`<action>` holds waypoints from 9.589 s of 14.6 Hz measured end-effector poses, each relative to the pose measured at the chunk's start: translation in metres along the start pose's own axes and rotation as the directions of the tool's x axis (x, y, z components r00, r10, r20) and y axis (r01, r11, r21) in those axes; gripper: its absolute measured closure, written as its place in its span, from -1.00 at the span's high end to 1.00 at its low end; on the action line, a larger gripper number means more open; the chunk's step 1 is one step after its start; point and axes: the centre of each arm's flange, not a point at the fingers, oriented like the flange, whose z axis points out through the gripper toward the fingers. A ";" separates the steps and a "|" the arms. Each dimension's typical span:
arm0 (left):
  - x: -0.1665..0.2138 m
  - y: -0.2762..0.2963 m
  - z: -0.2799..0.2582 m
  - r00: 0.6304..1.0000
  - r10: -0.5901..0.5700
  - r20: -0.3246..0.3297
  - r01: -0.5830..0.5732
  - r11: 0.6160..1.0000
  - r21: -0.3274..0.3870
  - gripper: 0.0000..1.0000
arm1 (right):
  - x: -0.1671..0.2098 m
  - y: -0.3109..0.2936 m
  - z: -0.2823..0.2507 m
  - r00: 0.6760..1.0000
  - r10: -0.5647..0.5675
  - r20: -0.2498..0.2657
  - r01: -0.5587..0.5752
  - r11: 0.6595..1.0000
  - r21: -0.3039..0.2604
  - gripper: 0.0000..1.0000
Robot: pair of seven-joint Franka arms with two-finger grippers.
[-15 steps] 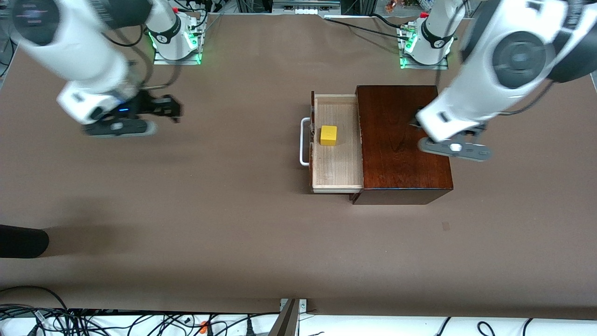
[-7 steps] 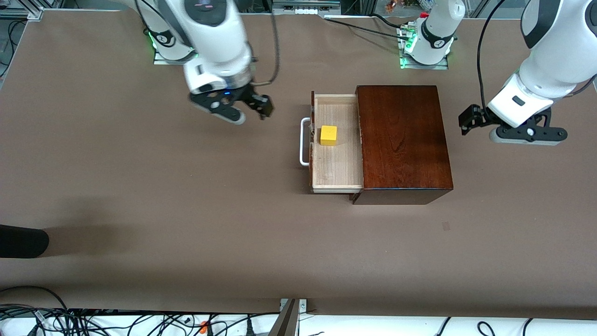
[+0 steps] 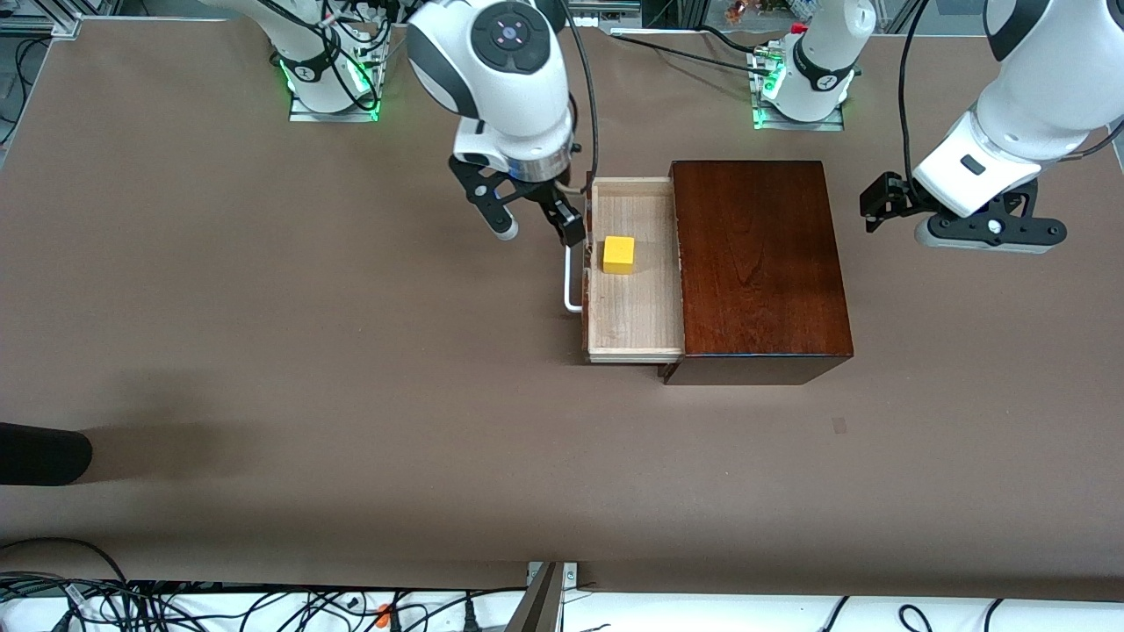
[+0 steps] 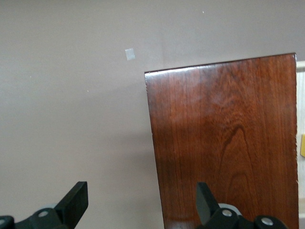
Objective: Open drawer, take yellow block, close drawer
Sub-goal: 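Lower the right gripper into the drawer and grasp the yellow cube, then lift the cube out with the right gripper while the left gripper returns, then push the drawer shut with the left gripper while the right gripper carries, then set the cube on the table with the right gripper and withdraw, then press the drawer fully closed with the left gripper and lift away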
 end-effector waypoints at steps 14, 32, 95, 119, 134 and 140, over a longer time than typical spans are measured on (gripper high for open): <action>-0.007 0.002 0.003 0.994 0.006 0.109 -0.007 1.000 0.008 1.00 | -0.068 -0.010 0.110 0.846 0.528 0.073 -0.531 0.847 0.029 1.00; 0.038 0.013 0.026 1.000 0.026 0.000 -0.026 0.999 -0.022 1.00 | -0.068 -0.016 0.158 0.847 0.530 0.052 -0.532 0.844 0.069 0.89; 0.023 0.405 0.260 -0.042 0.988 -0.150 -0.999 -0.047 -0.027 1.00 | 0.459 0.223 0.207 0.516 -0.850 0.103 0.855 0.518 -0.010 0.73; 0.059 0.299 0.231 0.049 0.998 0.034 -0.994 0.052 -0.098 1.00 | 0.505 0.137 -0.121 0.451 -0.878 0.160 0.892 0.444 -0.082 1.00; 0.053 0.277 0.156 0.187 0.977 0.107 -0.982 0.186 0.014 1.00 | 0.506 0.159 -0.142 0.467 -0.878 0.109 0.884 0.458 -0.097 1.00; 0.047 0.194 0.018 0.638 0.760 0.125 -0.770 0.630 0.096 1.00 | 0.508 0.163 -0.145 0.470 -0.876 0.106 0.882 0.462 -0.096 1.00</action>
